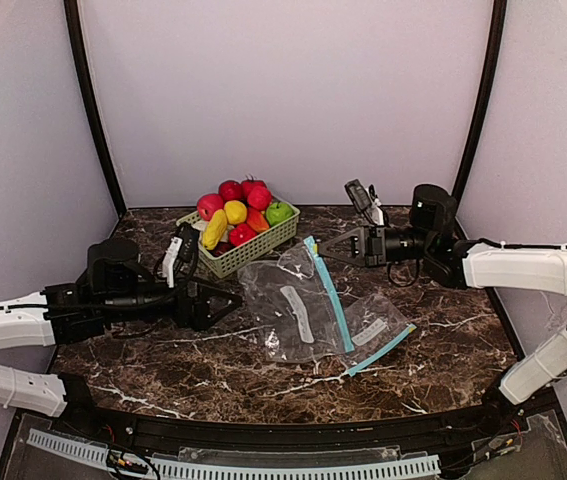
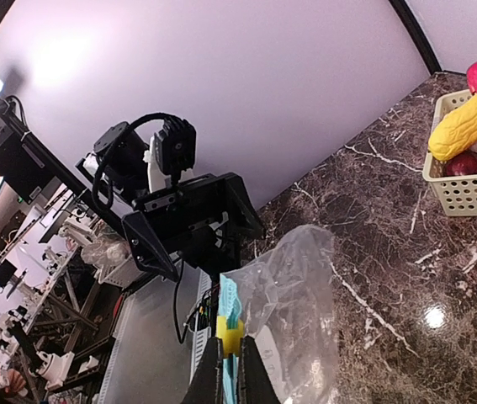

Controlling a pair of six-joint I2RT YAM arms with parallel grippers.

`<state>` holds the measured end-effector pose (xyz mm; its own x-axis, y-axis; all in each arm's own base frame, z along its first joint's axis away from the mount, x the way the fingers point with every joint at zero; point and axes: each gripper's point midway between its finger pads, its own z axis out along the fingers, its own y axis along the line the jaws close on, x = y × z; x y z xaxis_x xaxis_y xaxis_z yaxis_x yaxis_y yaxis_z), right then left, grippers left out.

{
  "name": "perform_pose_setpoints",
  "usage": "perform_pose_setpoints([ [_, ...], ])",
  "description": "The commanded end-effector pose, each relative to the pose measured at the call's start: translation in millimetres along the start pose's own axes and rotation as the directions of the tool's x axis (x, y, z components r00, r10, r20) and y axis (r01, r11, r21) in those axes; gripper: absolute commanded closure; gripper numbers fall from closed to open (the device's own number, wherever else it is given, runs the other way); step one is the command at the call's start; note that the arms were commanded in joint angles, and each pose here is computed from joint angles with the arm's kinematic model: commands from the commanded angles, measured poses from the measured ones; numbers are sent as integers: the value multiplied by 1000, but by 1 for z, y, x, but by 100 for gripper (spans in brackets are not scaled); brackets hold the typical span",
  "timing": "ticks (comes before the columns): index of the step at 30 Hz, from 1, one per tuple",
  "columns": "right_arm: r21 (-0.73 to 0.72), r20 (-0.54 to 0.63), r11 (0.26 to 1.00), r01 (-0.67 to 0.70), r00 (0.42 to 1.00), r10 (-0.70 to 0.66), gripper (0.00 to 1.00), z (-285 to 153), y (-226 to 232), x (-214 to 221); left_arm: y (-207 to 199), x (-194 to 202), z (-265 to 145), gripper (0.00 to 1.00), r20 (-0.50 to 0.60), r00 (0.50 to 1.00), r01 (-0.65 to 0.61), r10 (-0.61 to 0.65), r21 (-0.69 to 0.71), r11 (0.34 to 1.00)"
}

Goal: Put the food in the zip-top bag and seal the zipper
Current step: Pass from the left arm to the right, then pass from the right arm to the left

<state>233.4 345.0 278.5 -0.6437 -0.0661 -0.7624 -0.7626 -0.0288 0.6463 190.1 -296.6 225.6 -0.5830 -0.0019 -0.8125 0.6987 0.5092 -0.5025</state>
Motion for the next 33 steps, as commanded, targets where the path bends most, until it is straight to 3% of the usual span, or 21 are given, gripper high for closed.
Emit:
perform_pose_setpoints([
  [1, 32, -19, 997, 77, 997, -77, 100, 0, 12, -7, 9, -20, -25, 2, -32, 994, -108, 105, -151, 983],
  [6, 41, -72, 994, 98, 993, -95, 100, 5, 17, 1, -6, -41, -20, 1, -68, 978, -203, 196, -123, 971],
  [11, 5, -128, 994, 113, 986, -111, 100, 16, 30, 11, -45, -68, 3, 1, -73, 958, -276, 278, 41, 960],
  [18, -17, -169, 991, 132, 977, -133, 100, 27, 44, 20, -73, -63, 41, 3, -138, 949, -243, 283, 251, 937],
  [23, -19, -178, 990, 137, 974, -138, 100, 28, 46, 21, -78, -59, 47, 32, -147, 953, -211, 263, 299, 931],
  [33, -25, -200, 990, 137, 970, -139, 100, 33, 45, 24, -82, -52, 56, 56, -153, 961, -165, 229, 346, 924],
])
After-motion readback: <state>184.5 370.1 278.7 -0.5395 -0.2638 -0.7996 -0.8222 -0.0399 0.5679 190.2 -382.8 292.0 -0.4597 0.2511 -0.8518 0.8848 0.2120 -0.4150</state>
